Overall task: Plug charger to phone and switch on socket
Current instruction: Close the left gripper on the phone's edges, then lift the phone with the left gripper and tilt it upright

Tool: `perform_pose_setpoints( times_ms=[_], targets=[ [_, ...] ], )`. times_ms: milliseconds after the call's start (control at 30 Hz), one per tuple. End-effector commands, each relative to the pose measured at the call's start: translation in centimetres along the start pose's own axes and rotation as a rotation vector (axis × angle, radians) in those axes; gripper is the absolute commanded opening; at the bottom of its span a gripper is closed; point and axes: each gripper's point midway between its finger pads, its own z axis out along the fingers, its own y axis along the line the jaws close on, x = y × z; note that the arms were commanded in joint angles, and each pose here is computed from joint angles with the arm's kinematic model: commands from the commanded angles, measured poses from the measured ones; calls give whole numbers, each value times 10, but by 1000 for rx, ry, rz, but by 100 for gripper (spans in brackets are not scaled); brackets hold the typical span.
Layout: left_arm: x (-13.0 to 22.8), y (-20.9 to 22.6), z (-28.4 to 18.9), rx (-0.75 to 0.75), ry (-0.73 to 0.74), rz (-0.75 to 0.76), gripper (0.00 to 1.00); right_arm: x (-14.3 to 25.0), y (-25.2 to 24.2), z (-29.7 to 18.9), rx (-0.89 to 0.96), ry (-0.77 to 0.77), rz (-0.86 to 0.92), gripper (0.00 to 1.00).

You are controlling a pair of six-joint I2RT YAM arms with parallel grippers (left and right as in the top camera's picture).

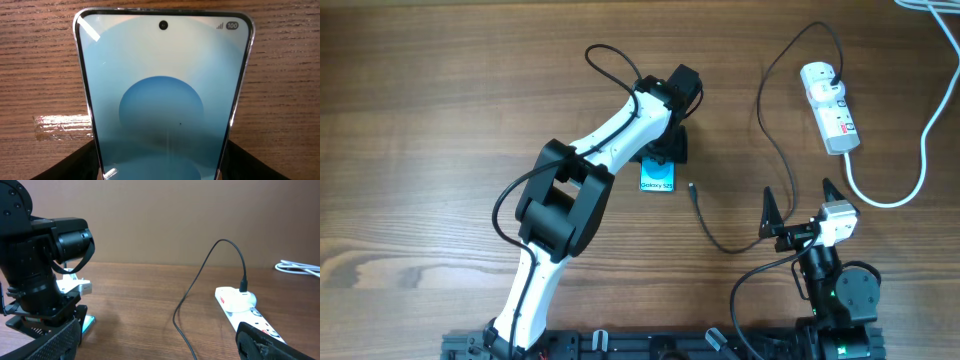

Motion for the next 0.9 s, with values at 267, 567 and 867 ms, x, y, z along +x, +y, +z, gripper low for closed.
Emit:
perform_pose_setpoints(
  times_ms=[267,567,867],
  targets=[
    [12,0,22,8,61,3,67,0,-1,0,6,-1,6,100],
    [19,-5,21,51,107,-4,66,0,-1,0,6,-1,6,100],
    [15,-8,5,69,75,-2,63,0,-1,0,6,-1,6,100]
  ],
)
